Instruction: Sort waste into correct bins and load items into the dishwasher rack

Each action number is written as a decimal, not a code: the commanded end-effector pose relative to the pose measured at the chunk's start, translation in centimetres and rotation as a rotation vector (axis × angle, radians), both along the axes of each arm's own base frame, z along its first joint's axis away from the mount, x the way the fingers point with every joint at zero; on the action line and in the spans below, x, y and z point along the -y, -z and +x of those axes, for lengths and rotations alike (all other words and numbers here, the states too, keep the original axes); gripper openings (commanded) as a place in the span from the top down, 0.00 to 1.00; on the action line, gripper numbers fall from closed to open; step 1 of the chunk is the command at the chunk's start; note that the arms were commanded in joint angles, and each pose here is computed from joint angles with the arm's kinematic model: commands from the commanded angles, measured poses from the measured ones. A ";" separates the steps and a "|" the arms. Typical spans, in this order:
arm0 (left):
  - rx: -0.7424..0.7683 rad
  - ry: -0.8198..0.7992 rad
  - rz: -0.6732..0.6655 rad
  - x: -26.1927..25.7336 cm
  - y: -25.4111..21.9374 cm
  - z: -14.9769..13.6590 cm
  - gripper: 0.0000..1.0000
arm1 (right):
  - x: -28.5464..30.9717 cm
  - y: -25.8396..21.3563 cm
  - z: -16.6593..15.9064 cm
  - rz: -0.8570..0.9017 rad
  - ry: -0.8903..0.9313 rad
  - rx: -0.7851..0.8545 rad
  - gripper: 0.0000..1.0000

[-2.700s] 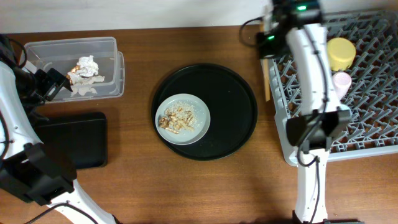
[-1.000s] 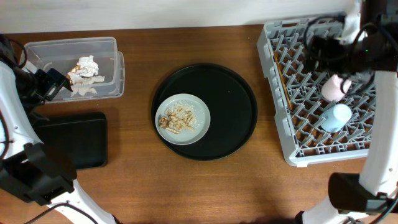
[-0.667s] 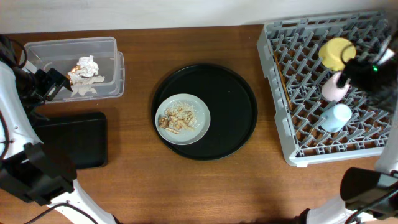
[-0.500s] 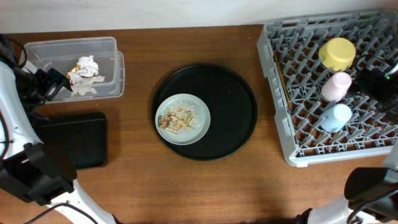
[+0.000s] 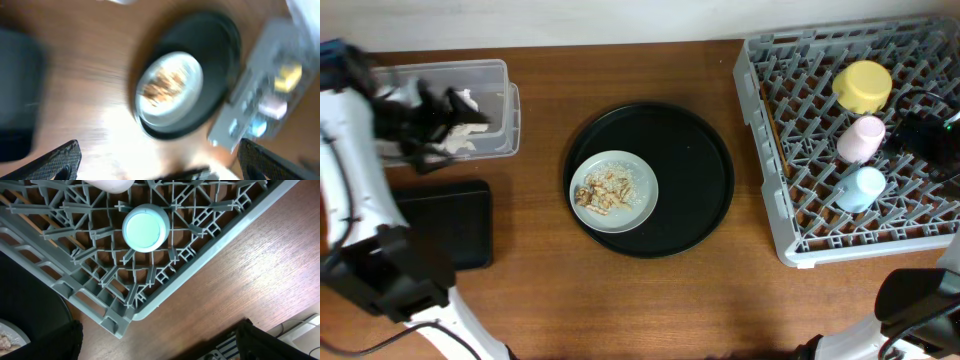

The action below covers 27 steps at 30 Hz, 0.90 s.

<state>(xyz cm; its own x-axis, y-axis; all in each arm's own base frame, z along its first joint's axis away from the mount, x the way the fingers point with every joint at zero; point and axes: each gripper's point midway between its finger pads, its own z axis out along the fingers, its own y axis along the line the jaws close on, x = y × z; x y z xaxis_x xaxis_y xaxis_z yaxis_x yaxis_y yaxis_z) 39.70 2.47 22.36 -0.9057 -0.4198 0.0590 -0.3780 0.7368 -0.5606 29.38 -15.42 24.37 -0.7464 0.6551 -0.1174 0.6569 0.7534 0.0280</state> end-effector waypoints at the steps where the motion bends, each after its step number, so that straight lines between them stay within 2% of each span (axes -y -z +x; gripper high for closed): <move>1: 0.085 0.292 -0.066 10.2 -1.9 -1.0 0.01 | 0.2 0.0 -0.2 -0.010 0.012 -0.005 0.01; 3: 0.059 0.424 0.011 14.7 -1.0 -2.4 0.01 | 0.2 0.0 -0.2 -0.010 0.012 -0.004 0.02; 5: 0.002 0.463 0.212 17.3 0.6 -3.6 0.01 | 0.2 0.0 -0.2 -0.010 0.012 -0.005 0.02; 8: -0.022 0.352 0.535 18.2 1.9 -4.0 0.01 | 0.2 0.0 -0.2 -0.010 0.012 -0.004 0.02; 9: 0.014 0.316 0.650 19.1 1.8 -4.1 0.01 | 0.2 0.0 -0.2 -0.010 0.012 -0.005 0.02; 10: 0.059 0.320 0.696 20.5 1.6 -4.3 0.01 | 0.2 0.0 -0.2 -0.010 0.012 -0.004 0.02; 16: 0.266 0.488 0.683 29.3 0.9 -6.6 0.01 | 0.2 0.0 -0.2 -0.010 0.012 -0.004 0.02; 19: 0.350 0.499 0.724 30.9 0.6 -6.4 0.01 | 0.2 0.0 -0.2 -0.010 0.012 -0.004 0.02; 23: 0.321 0.437 0.715 31.2 2.0 -5.4 0.01 | 0.2 0.0 -0.2 -0.010 0.012 -0.004 0.02; 27: 0.256 0.437 0.752 31.0 5.7 -4.0 0.01 | 0.2 0.0 -0.2 -0.010 0.012 -0.005 0.02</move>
